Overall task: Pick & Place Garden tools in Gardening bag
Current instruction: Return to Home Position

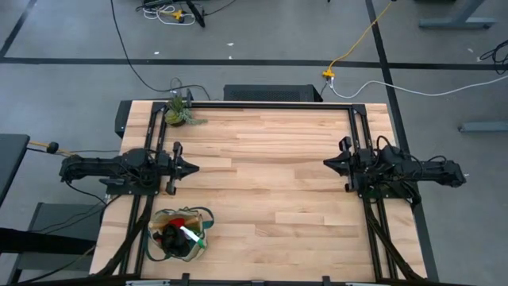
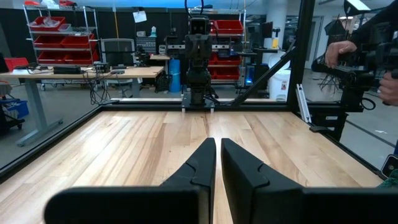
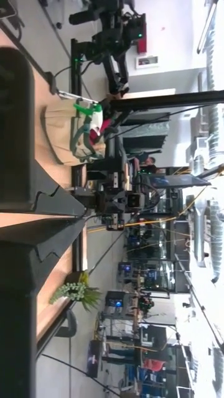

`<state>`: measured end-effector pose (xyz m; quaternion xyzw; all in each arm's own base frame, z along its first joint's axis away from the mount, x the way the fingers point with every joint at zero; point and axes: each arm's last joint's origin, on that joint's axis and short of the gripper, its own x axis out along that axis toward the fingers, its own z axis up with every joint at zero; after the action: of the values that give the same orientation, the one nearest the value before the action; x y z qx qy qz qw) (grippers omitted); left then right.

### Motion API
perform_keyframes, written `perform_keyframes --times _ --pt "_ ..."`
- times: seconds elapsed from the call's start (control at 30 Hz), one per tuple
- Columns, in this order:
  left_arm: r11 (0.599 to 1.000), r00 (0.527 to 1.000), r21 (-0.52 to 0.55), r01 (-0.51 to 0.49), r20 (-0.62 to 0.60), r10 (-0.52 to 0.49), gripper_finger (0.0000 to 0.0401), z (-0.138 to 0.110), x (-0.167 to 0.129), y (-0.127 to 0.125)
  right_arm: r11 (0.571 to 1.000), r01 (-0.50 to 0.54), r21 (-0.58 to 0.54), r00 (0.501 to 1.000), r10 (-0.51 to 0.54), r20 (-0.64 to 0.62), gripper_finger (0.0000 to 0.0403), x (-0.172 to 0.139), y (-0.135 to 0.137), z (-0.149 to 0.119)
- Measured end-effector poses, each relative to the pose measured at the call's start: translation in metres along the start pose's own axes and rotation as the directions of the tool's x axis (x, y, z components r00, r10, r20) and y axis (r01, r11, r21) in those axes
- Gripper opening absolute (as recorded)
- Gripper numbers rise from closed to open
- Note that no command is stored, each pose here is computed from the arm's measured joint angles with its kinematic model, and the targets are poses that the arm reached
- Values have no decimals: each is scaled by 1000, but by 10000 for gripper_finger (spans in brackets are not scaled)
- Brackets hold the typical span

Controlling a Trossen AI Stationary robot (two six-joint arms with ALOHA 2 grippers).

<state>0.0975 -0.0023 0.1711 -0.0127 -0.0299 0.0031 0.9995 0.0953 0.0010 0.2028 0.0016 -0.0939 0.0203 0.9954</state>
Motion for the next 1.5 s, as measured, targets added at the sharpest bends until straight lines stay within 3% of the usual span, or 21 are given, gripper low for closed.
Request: perform_keyframes --times 0.43,1.03,1.5 --pt "1000 1000 0 0 0 0 32 0 0 0 1000 0 0 999 0 37 23 -1 0 -13" --pt "1000 1000 0 0 0 0 32 0 0 0 999 35 -17 986 -37 -163 23 -5 -1 -33" --pt "1000 1000 0 0 0 0 32 0 0 0 999 34 -14 986 -36 -163 23 -5 -1 -33"
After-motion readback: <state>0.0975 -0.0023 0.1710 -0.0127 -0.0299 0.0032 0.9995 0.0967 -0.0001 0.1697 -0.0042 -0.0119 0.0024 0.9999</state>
